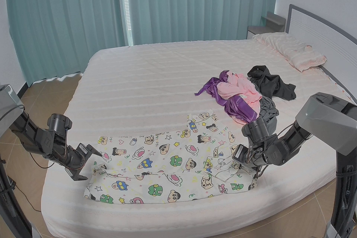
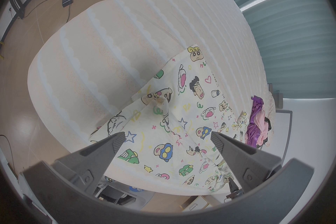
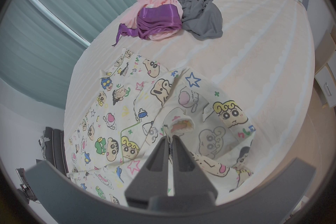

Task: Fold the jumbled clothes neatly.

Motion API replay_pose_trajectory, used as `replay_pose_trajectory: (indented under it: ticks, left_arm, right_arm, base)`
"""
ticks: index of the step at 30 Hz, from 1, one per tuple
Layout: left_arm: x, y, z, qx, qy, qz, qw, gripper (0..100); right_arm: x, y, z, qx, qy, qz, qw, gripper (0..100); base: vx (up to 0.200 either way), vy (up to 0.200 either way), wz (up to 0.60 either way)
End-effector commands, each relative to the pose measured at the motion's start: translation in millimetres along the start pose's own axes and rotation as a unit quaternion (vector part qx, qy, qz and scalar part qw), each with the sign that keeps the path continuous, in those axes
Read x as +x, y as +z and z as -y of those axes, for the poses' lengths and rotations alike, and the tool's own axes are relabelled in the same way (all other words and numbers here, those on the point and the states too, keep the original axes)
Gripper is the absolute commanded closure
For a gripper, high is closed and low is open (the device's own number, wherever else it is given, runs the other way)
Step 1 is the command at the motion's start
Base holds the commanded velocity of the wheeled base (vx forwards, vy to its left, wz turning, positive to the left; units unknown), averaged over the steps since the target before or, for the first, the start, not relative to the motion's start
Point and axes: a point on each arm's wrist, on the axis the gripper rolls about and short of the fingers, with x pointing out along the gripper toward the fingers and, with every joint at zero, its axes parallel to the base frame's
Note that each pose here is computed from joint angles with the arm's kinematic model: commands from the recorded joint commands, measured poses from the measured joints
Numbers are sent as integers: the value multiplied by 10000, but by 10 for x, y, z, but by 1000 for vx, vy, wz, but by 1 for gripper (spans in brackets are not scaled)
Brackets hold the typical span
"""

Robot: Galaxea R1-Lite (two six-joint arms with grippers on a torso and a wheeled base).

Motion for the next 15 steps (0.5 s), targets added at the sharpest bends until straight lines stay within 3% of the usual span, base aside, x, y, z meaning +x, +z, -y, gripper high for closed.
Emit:
replay_pose_trajectory:
  ticks: [1,5,6,11,15]
  left_arm:
    - [7,-1,-7,-9,14,-10,10000,0]
    - [7,-1,-7,-9,14,-10,10000,0]
    - [11,-1,-9,-11,20,-14,10000,0]
    - [20,-2,-13,-15,32,-23,10000,0]
    - [20,-2,-13,-15,32,-23,10000,0]
  right_arm:
    - [-80,25,-36,-16,89,60,9999,100]
    - [-60,-8,-1,-84,14,-4,10000,100]
    - [-55,-25,19,-113,-20,-34,9999,0]
    - [-53,-59,67,-127,-87,-86,9998,0]
    - [-114,-11,3,-59,88,-7,9999,0]
  base:
    - [0,0,0]
    - [0,0,0]
    - [0,0,0]
    - [0,0,0]
    - [0,0,0]
